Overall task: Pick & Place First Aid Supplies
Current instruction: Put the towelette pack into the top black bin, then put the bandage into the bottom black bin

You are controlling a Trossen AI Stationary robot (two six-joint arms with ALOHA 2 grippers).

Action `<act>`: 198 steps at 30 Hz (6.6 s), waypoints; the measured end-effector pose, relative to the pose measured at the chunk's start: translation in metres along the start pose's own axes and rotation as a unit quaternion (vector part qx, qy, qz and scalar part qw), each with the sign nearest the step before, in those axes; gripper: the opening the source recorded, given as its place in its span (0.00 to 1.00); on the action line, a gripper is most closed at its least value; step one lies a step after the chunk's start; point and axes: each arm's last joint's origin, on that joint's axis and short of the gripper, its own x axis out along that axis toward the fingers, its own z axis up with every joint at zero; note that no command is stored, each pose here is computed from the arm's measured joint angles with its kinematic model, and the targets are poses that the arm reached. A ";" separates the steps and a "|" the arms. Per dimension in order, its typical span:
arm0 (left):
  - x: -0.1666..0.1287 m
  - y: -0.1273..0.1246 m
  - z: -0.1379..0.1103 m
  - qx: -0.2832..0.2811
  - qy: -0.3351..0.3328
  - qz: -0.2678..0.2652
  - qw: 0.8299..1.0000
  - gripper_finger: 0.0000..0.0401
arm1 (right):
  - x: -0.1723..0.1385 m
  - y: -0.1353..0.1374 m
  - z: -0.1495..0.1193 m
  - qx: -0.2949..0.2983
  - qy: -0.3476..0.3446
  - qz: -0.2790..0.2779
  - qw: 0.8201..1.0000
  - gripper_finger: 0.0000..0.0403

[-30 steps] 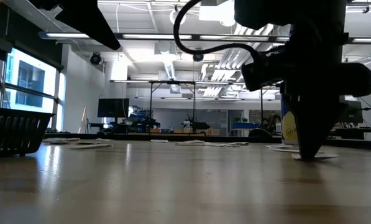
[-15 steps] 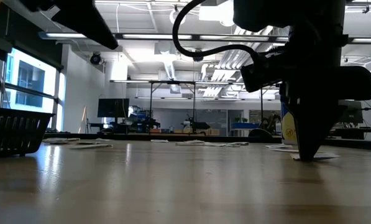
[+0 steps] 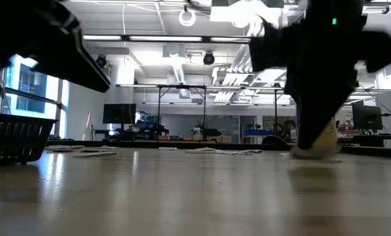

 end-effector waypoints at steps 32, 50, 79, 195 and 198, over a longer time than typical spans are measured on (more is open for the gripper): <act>0.064 -0.045 0.038 0.143 -0.198 -0.251 0.936 0.42 | -0.040 0.043 0.036 -0.177 -0.251 0.223 0.925 0.00; 0.036 -0.034 0.040 0.151 -0.171 -0.258 0.939 0.01 | -0.042 0.044 0.036 -0.210 -0.274 0.201 0.917 0.08; -0.044 0.054 -0.067 0.116 0.276 -0.172 0.938 0.04 | -0.038 0.037 0.034 -0.190 -0.244 0.172 0.935 0.31; 0.018 0.003 0.002 0.110 -0.068 -0.081 0.988 0.12 | 0.006 -0.102 0.012 0.200 0.102 -0.011 0.974 0.01; 0.032 -0.001 0.007 0.122 -0.078 -0.090 0.985 0.22 | 0.000 -0.083 0.017 0.157 0.073 0.030 0.985 0.01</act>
